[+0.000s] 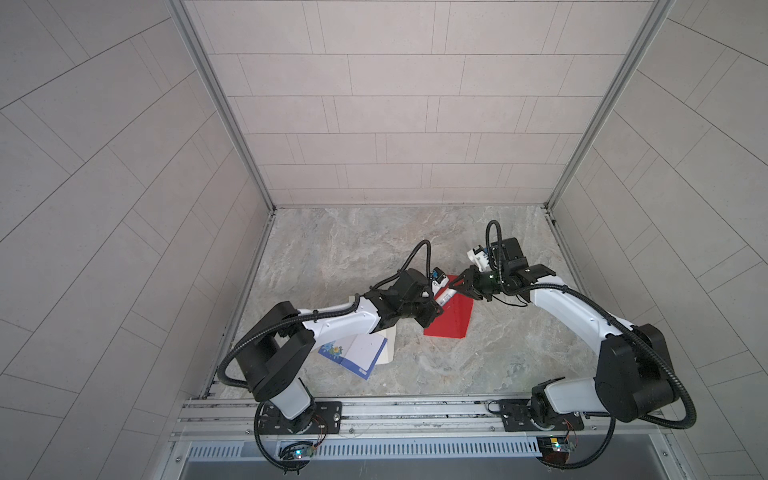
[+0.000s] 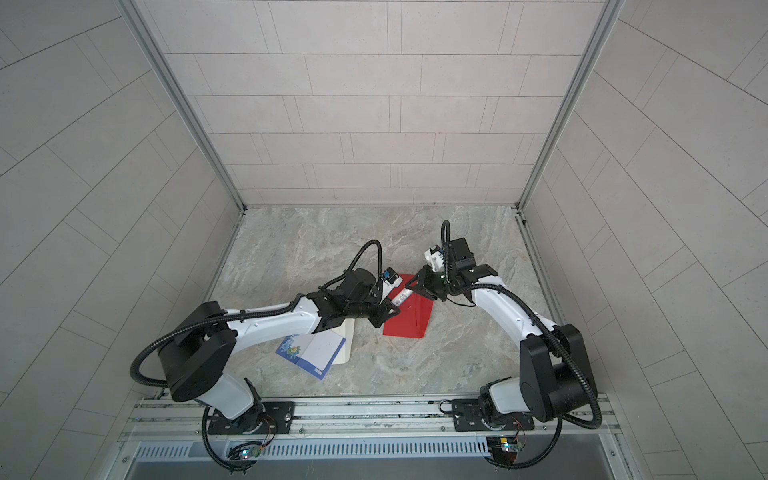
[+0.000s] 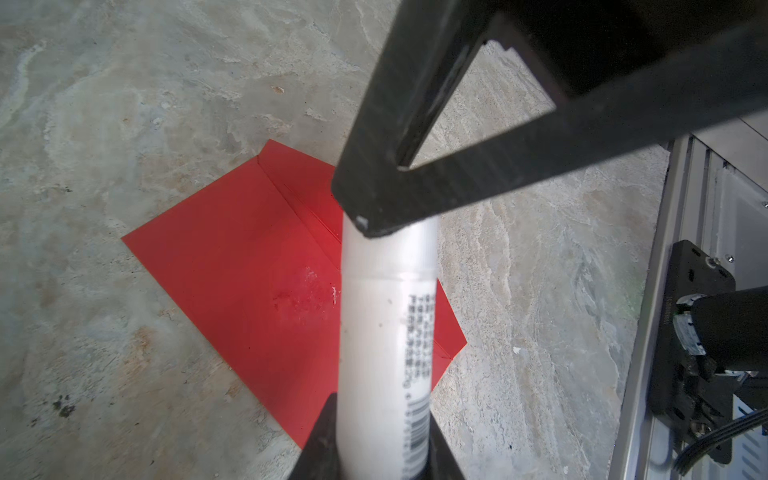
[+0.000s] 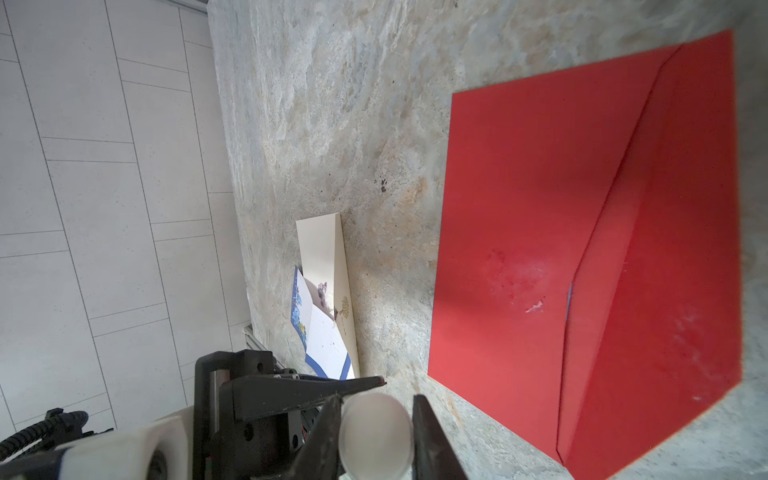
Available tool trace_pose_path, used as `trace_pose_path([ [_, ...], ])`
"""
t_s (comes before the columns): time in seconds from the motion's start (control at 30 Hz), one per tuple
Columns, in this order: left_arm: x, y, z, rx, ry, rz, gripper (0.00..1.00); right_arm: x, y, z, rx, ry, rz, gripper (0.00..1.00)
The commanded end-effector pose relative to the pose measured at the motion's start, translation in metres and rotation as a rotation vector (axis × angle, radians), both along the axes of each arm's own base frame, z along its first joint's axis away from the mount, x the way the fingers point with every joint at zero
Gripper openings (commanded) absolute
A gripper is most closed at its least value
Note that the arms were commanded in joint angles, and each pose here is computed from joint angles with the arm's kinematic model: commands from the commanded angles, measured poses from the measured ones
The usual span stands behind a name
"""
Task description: Place the letter into the envelope and seal it
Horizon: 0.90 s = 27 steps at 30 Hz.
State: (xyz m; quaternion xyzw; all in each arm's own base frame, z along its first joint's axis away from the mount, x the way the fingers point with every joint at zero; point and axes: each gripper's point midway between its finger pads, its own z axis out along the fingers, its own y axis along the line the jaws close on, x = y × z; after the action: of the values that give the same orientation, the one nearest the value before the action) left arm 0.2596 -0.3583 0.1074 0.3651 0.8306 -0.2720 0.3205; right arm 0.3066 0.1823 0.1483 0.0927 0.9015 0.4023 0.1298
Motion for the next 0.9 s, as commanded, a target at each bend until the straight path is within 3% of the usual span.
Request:
trace_pose_path([
  [0.0, -0.009, 0.028, -0.032, 0.171, 0.050, 0.015, 0.00, 0.020, -0.055, -0.019, -0.222, -0.021, -0.168, 0.04],
  [0.33, -0.028, 0.028, -0.049, 0.281, 0.011, -0.050, 0.00, 0.026, -0.057, -0.008, -0.097, -0.003, -0.135, 0.06],
  [0.5, -0.031, 0.030, -0.054, 0.296, 0.012, -0.056, 0.00, 0.023, -0.069, -0.017, -0.115, 0.039, -0.174, 0.05],
  [0.6, -0.029, 0.027, -0.048, 0.270, 0.009, -0.041, 0.00, 0.021, -0.091, -0.026, -0.246, 0.047, -0.230, 0.06],
  [0.77, -0.016, 0.016, -0.012, 0.161, -0.046, -0.002, 0.00, 0.001, -0.161, -0.056, -0.642, 0.119, -0.398, 0.08],
  [0.87, -0.002, 0.015, 0.010, 0.084, -0.079, 0.081, 0.00, -0.011, -0.188, -0.075, -0.786, 0.144, -0.477, 0.08],
])
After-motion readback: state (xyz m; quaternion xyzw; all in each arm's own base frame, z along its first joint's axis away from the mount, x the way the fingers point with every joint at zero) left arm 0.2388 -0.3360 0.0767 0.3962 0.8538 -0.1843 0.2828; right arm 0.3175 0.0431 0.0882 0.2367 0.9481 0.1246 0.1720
